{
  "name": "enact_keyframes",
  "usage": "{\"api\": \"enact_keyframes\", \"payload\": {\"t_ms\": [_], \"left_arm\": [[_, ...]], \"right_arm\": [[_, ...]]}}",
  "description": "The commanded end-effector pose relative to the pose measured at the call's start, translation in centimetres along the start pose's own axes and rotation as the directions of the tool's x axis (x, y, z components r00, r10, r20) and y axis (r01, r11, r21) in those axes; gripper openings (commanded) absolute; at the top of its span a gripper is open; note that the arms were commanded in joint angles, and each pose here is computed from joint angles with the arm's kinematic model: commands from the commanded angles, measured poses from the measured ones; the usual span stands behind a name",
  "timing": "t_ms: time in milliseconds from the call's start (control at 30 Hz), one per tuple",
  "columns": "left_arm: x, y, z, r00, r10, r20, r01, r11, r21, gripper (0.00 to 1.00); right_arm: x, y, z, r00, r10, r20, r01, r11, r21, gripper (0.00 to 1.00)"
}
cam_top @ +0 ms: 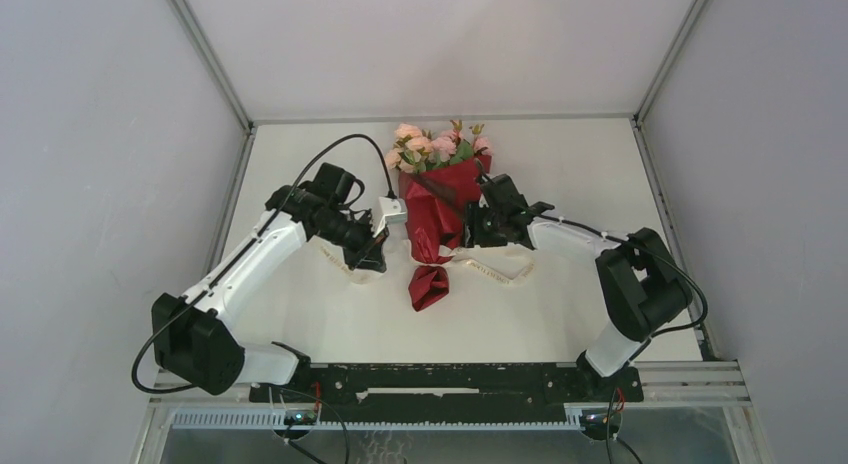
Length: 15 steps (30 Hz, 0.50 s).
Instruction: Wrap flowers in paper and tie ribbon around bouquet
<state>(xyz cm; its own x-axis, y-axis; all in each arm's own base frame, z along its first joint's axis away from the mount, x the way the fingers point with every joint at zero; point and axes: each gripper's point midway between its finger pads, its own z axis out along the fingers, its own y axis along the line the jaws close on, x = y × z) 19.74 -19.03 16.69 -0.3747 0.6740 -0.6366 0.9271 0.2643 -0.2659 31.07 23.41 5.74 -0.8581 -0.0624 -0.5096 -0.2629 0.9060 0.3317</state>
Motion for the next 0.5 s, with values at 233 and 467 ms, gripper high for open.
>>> {"api": "enact_keyframes", "payload": {"t_ms": [233,467], "left_arm": [[-1.1,-0.4,-0.1,0.999,0.011,0.037,-0.012,1.0,0.026,0.0],[-1.4,-0.7,-0.4,0.998,0.024,0.05,-0.026,0.999,0.026,0.0]], "right_arm": [[-0.8,2.7,2.5,0.918,0.383,0.104,-0.383,0.924,-0.02,0.57],[-0.8,1.9,2.3,0.922,0.371,0.114,-0.374,0.928,0.003,0.02]]}}
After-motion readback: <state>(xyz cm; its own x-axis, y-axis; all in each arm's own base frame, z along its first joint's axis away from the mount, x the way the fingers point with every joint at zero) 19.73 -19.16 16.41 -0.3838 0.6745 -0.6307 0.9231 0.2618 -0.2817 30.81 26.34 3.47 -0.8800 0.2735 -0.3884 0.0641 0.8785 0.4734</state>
